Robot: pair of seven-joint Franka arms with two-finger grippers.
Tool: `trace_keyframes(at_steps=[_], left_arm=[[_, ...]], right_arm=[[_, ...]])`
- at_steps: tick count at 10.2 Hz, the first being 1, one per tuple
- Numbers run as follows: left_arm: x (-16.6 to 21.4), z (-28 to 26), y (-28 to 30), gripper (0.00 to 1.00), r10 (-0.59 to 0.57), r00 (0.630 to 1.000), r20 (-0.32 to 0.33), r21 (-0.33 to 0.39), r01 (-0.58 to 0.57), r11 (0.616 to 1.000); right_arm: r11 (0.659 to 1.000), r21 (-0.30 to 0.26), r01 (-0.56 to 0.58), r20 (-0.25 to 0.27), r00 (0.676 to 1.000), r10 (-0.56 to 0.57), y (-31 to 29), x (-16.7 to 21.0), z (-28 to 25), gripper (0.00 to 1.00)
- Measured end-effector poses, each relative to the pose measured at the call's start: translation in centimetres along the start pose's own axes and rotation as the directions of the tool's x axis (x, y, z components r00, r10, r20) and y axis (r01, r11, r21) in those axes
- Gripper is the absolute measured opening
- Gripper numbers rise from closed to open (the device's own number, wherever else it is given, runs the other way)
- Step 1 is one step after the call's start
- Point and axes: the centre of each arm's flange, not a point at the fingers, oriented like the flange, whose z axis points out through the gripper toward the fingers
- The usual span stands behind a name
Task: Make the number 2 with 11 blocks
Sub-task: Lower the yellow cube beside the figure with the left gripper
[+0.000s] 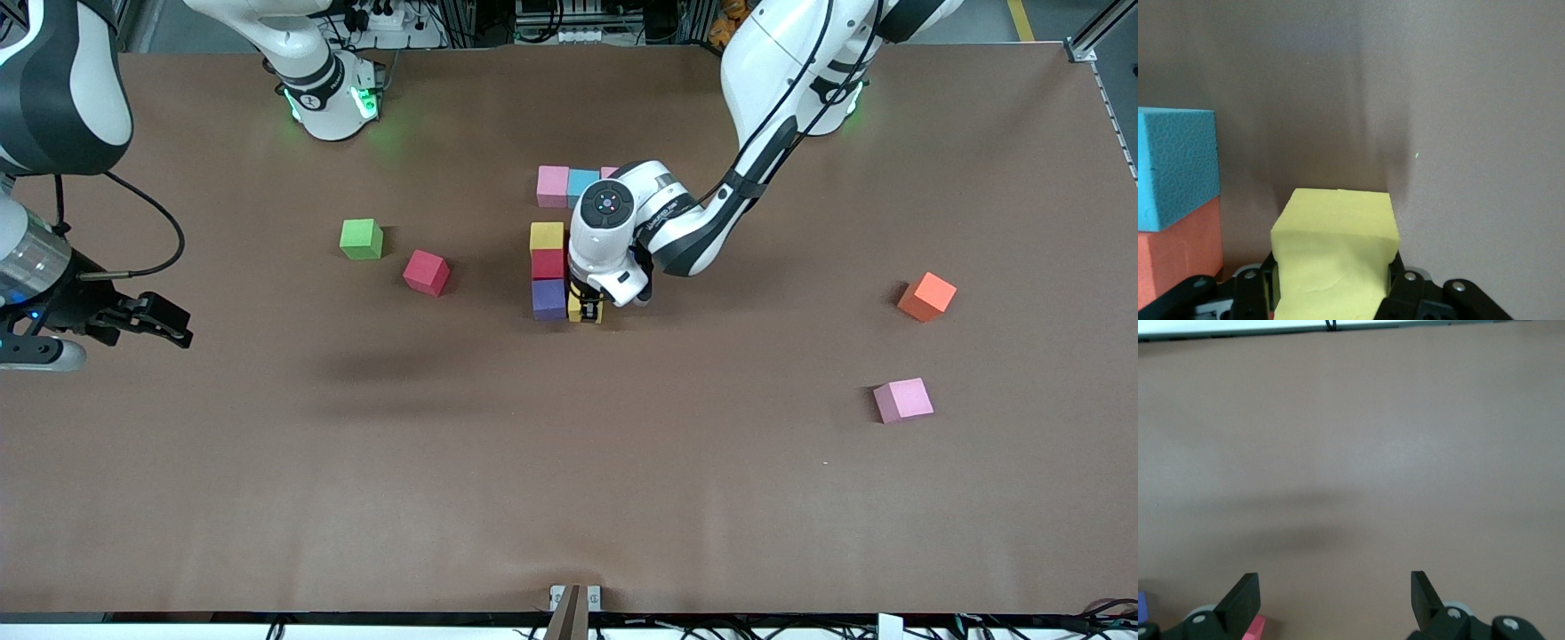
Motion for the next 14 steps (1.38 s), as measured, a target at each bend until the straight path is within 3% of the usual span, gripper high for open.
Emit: trace_keyframes(at_steps=[3, 14], left_arm=[[-0.4, 0.0, -0.4, 0.6, 0.008, 1.0, 0.0, 0.0, -0.008, 1.0], [-0.6, 0.2, 0.0, 0.6, 0.005, 1.0, 0.004, 0.0, -0.005, 1.0]], right_arm=[[1.0, -0.003, -0.003, 0.024, 1.0, 0.003, 0.2, -0.4, 0.4, 1.0], [1.0, -0.001, 0.001, -0.014, 1.0, -0.001, 0.3, -4.6, -5.0, 1.0]])
